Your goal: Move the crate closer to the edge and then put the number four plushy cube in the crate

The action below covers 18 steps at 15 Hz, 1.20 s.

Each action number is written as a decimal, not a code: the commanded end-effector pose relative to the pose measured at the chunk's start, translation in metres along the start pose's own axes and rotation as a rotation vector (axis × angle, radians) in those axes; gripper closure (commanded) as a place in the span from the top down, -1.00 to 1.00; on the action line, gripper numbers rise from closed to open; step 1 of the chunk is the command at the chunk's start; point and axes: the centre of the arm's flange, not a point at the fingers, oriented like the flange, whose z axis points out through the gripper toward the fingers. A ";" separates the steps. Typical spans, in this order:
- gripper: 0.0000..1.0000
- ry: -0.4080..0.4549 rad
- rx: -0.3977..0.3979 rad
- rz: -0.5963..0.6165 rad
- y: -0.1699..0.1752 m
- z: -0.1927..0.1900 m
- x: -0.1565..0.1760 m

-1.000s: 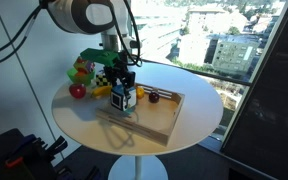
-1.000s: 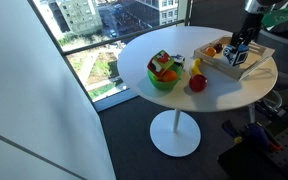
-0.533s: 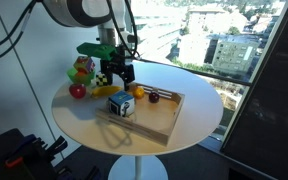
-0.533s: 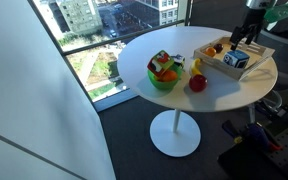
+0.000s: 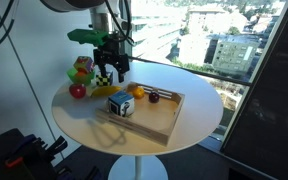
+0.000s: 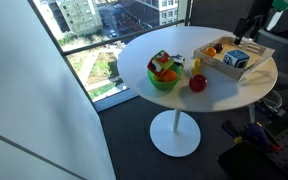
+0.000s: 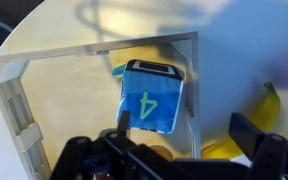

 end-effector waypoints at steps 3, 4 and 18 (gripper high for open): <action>1.00 -0.027 0.013 0.010 -0.010 -0.038 -0.014; 1.00 -0.033 0.016 0.012 -0.011 -0.043 -0.017; 1.00 -0.179 0.021 0.005 -0.022 -0.086 -0.059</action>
